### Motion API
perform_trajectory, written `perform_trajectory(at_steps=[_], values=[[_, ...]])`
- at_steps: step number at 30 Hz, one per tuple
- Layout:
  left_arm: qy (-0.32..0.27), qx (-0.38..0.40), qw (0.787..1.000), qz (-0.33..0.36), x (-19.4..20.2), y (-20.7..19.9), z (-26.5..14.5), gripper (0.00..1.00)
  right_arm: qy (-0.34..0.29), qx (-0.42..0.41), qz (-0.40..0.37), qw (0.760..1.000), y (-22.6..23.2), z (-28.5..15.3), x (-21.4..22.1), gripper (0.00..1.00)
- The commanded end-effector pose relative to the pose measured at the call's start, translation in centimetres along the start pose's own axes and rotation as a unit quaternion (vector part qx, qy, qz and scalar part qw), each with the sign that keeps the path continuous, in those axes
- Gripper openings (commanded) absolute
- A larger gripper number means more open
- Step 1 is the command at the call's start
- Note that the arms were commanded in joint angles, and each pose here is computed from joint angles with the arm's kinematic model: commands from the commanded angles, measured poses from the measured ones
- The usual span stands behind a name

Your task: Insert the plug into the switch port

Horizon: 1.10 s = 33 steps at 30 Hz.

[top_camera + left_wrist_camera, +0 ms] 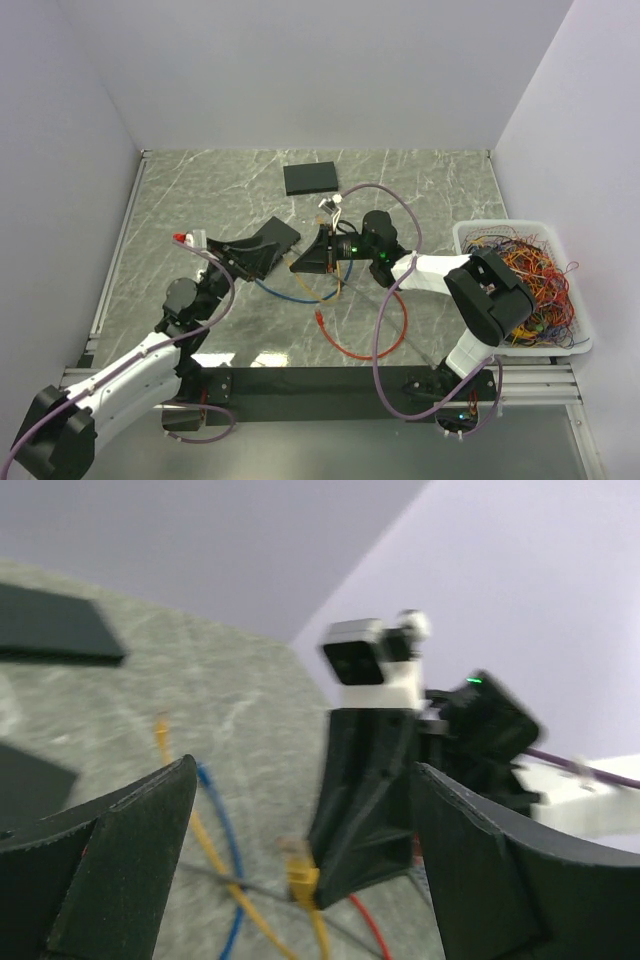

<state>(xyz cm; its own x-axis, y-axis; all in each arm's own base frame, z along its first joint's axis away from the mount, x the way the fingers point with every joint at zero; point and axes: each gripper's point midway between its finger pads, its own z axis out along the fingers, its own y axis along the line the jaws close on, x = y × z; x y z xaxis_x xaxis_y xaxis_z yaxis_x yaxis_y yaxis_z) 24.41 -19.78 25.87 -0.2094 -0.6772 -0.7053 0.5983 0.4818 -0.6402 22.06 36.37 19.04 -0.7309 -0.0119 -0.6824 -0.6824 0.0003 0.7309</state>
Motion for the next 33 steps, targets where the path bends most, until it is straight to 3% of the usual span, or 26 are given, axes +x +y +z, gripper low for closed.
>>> perform_trajectory(at_steps=[1,4,5,8,9,12,19,24,30,33], values=[[-0.007,-0.11,0.993,0.041,-0.9,3.8,-0.1,0.93,-0.017,-0.003,-0.038,0.999,1.1,0.4,-1.9,0.0],[-0.014,-0.211,0.975,0.063,-1.8,7.2,-1.0,0.94,-0.016,0.008,-0.037,0.999,0.6,0.5,-1.9,0.0],[-0.039,-0.254,0.964,0.069,-3.2,8.4,-1.3,0.94,-0.016,0.01,-0.04,0.999,0.5,0.5,-2.0,0.0],[-0.041,-0.351,0.933,0.073,-3.7,11.6,-3.0,0.93,-0.017,0.025,-0.04,0.999,-0.1,0.5,-1.9,0.0],[-0.05,-0.416,0.905,0.07,-3.7,13.7,-4.8,0.93,-0.016,0.028,-0.041,0.999,-0.3,0.5,-2.0,0.0],[-0.075,-0.46,0.883,0.06,-4.4,14.9,-6.2,0.95,-0.013,0.048,-0.036,0.998,-1.0,0.5,-1.8,0.0],[-0.067,-0.449,0.888,0.074,-4.4,15.0,-6.1,0.94,-0.016,0.12,-0.051,0.991,-3.2,0.0,-2.0,0.0],[-0.059,-0.43,0.897,0.087,-4.7,15.5,-5.4,0.95,-0.011,0.231,-0.061,0.971,-6.6,-0.5,-2.0,0.0],[-0.024,-0.349,0.935,0.055,-4.4,16.6,-3.1,0.93,0.004,0.28,-0.068,0.958,-8.2,-0.7,-1.4,0.0],[0.003,-0.319,0.947,0.044,-3.4,17.1,-2.3,0.91,0.006,0.339,-0.094,0.936,-9.6,-0.9,-1.7,0.0]])
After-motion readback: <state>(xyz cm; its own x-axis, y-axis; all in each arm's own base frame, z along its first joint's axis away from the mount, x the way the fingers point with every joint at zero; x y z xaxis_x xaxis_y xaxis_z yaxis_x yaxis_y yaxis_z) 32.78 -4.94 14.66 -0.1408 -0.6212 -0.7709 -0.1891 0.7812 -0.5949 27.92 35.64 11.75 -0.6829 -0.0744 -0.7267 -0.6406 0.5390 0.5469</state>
